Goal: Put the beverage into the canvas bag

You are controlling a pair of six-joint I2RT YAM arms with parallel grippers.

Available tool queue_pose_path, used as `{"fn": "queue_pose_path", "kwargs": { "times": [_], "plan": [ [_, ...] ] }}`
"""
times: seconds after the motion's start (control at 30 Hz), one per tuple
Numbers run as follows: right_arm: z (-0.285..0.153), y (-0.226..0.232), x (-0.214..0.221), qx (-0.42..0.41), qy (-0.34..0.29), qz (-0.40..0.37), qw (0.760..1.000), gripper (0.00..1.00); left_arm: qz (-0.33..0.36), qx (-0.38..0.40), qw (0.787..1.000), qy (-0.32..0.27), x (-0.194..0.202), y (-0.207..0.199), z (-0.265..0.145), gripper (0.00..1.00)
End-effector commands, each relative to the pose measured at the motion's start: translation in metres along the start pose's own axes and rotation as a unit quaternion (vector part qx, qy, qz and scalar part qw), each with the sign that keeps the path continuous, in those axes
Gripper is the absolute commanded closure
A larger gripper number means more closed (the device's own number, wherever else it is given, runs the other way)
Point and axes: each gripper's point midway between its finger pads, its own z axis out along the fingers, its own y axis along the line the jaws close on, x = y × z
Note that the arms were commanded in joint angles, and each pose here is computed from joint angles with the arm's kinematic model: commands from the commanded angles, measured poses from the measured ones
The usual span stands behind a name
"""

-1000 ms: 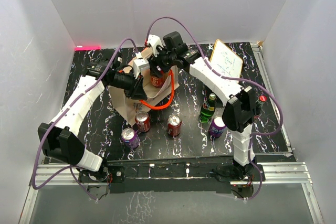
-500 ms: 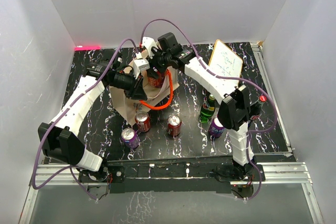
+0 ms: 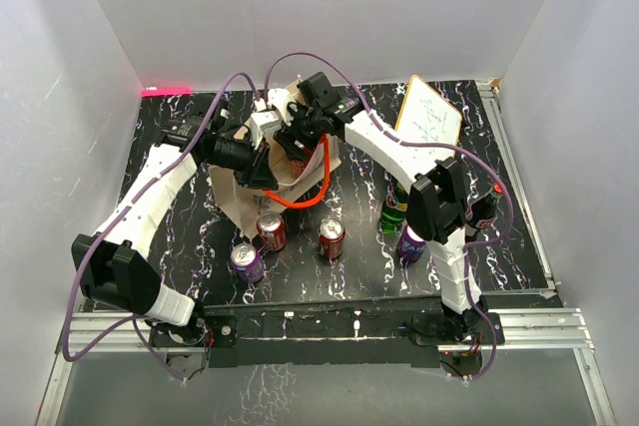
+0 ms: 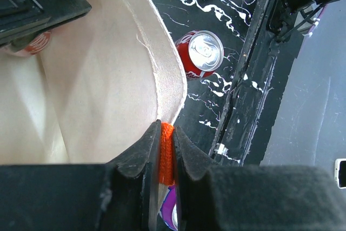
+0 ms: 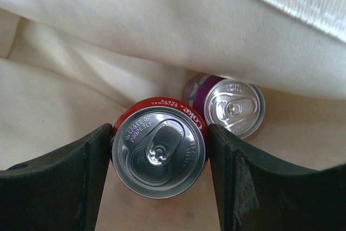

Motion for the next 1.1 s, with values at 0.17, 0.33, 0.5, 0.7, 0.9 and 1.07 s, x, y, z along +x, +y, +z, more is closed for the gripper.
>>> {"fn": "queue_pose_path", "kwargs": {
  "times": [0.17, 0.33, 0.5, 0.7, 0.9, 1.07],
  "plan": [
    [-0.017, -0.04, -0.027, 0.038, -0.052, -0.014, 0.998, 0.92, -0.004, 0.015, 1.0, -0.004, 0.004, -0.004, -0.004, 1.0],
    [-0.012, -0.051, -0.011, 0.045, -0.036, -0.005, 0.998, 0.92, 0.0, 0.017, 1.0, -0.002, 0.005, -0.004, -0.004, 1.0],
    [-0.01, -0.059, 0.006, 0.05, -0.018, -0.01, 0.999, 0.92, 0.001, 0.018, 1.0, -0.002, 0.005, -0.003, -0.004, 1.0],
    [-0.005, -0.061, 0.025, 0.044, 0.003, -0.009, 0.999, 0.92, 0.003, 0.018, 1.0, -0.002, 0.004, -0.002, -0.003, 1.0],
    [0.003, -0.057, 0.041, 0.035, 0.024, 0.001, 0.999, 0.92, 0.005, 0.02, 1.0, -0.002, 0.002, 0.0, -0.002, 1.0],
    [0.007, -0.06, 0.06, 0.036, 0.044, 0.013, 0.998, 0.92, 0.007, 0.024, 1.0, -0.005, -0.002, -0.001, -0.002, 1.0]
  ]
}}
